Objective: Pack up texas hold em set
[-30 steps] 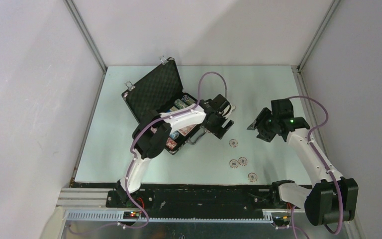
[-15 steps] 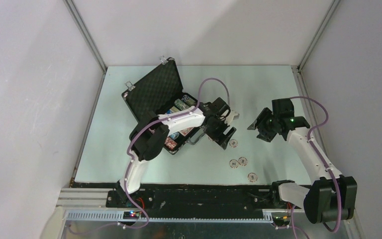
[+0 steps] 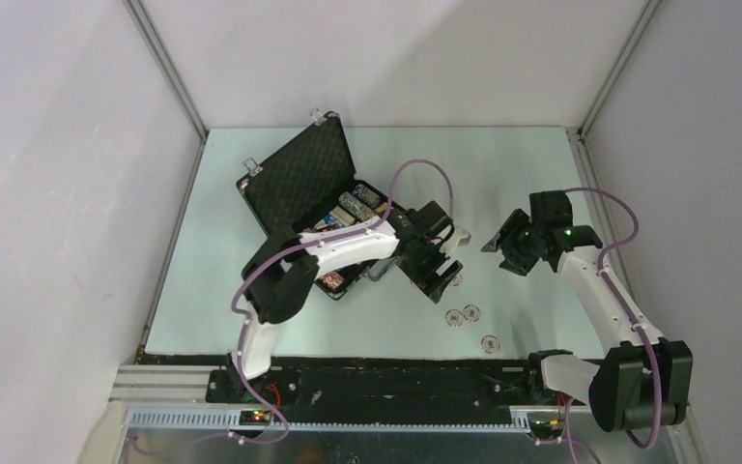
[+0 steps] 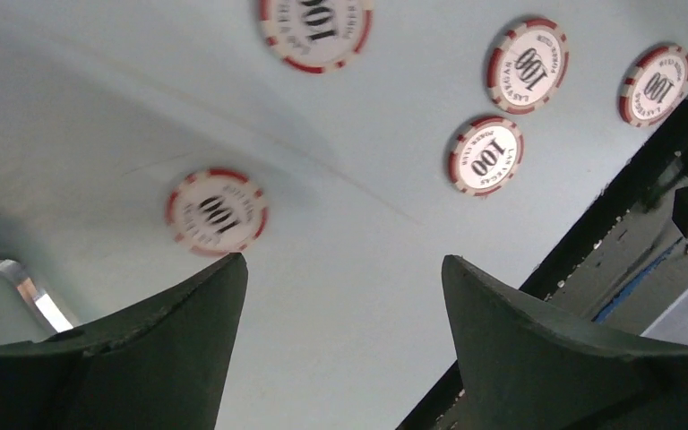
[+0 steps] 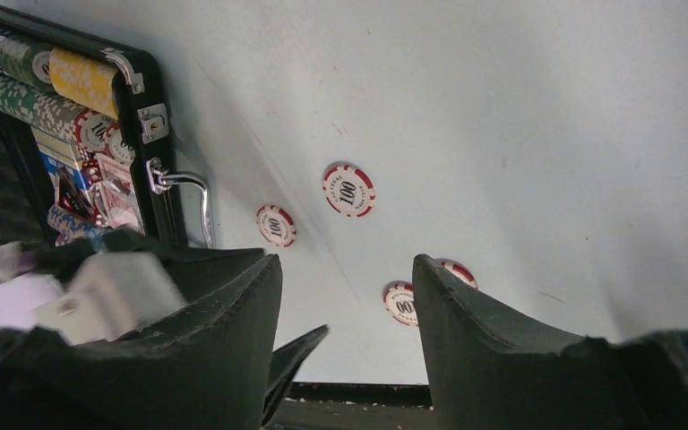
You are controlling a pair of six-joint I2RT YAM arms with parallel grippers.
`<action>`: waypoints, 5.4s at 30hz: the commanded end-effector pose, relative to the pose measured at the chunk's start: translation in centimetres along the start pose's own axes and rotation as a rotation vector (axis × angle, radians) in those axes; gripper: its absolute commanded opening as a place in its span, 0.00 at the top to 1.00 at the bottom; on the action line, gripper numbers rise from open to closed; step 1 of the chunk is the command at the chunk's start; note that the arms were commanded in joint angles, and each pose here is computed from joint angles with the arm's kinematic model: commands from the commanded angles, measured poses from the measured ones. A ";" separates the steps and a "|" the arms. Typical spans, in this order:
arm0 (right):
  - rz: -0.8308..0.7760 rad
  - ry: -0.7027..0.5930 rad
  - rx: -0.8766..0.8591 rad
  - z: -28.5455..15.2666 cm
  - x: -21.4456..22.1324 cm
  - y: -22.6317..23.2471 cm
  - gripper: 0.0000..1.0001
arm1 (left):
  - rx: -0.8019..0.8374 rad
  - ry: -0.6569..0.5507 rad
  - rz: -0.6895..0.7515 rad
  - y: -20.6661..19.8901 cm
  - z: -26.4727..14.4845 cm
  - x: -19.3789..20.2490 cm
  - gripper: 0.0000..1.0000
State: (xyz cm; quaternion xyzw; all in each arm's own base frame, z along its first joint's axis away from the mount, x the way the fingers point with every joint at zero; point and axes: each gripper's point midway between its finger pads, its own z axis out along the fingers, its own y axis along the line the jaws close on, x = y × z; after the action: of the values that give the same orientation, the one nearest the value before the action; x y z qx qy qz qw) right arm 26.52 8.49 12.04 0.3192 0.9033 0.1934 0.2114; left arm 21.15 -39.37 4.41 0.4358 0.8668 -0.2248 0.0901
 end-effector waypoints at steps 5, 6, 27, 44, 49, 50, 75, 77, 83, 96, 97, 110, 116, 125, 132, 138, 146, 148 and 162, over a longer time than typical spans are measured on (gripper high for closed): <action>-0.012 -0.020 -0.033 -0.5 -1.0 1.2 0.42 | -0.219 -0.214 -0.001 3.2 -5.3 -4.1 0.13; -0.012 -0.021 -0.036 -0.5 -1.0 1.3 0.42 | -0.224 -0.205 0.005 3.3 -5.2 -4.0 0.13; -0.015 -0.016 -0.014 -0.6 -0.8 0.7 0.43 | -0.276 -0.078 -0.025 5.9 0.4 -1.9 0.22; -0.004 -0.044 -0.021 -1.4 -0.5 0.2 0.42 | -0.366 -0.035 -0.015 6.3 1.4 -0.8 0.44; -0.013 -0.011 -0.036 -1.2 0.1 0.4 0.42 | -0.311 -0.049 -0.011 5.2 1.0 -0.6 0.49; -0.018 -0.004 -0.040 -1.1 0.2 0.4 0.42 | -0.297 -0.053 -0.009 4.9 0.9 -0.6 0.50; -0.137 0.333 -0.193 4.7 5.2 4.0 0.48 | -0.215 -0.192 0.002 2.4 -2.1 -1.9 0.60; -0.138 0.386 -0.218 5.2 5.9 4.2 0.49 | -0.198 -0.207 0.005 2.2 -2.2 -2.0 0.60; -0.139 0.510 -0.315 6.0 7.8 5.4 0.51 | -0.140 -0.275 -0.008 1.8 -2.8 -2.8 0.61; -0.140 0.676 -0.361 7.6 10.0 4.1 0.53 | 0.008 -0.349 0.002 0.2 -3.1 -2.9 0.60; -0.144 0.670 -0.355 7.7 9.9 3.9 0.53 | 0.003 -0.350 -0.001 0.3 -3.1 -2.9 0.60; -0.144 0.500 -0.290 7.0 6.4 3.3 0.54 | -0.409 -0.262 -0.073 7.7 -3.9 -2.1 0.29; -0.156 0.468 -0.278 6.7 6.0 3.3 0.54 | -0.407 -0.237 -0.093 8.6 -3.0 -2.5 0.28; -0.152 0.447 -0.271 6.4 5.6 3.2 0.54 | -0.334 -0.205 -0.125 8.3 -1.8 -1.9 0.30; -0.143 0.445 -0.276 6.2 5.5 3.3 0.54 | -0.282 -0.177 -0.124 7.9 -0.7 -1.2 0.30; -0.141 0.442 -0.271 6.2 5.3 3.1 0.54 | -0.264 -0.177 -0.123 7.5 -0.5 -0.8 0.31; -0.140 0.437 -0.276 6.0 5.2 3.2 0.54 | -0.382 -0.133 -0.152 9.7 -0.4 0.4 0.22; -0.138 0.438 -0.276 6.0 5.2 3.2 0.54 | -0.394 -0.116 -0.159 9.9 -0.2 0.6 0.21; -0.130 0.429 -0.282 5.8 4.9 3.4 0.54 | -0.172 -0.038 -0.134 6.4 1.7 1.9 0.31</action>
State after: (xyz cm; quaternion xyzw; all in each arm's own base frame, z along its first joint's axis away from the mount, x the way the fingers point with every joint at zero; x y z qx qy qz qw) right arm 27.37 15.60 6.52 0.1825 0.9122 0.3631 0.0518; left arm 28.33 -35.22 2.11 0.3359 0.9120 -0.1157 0.2049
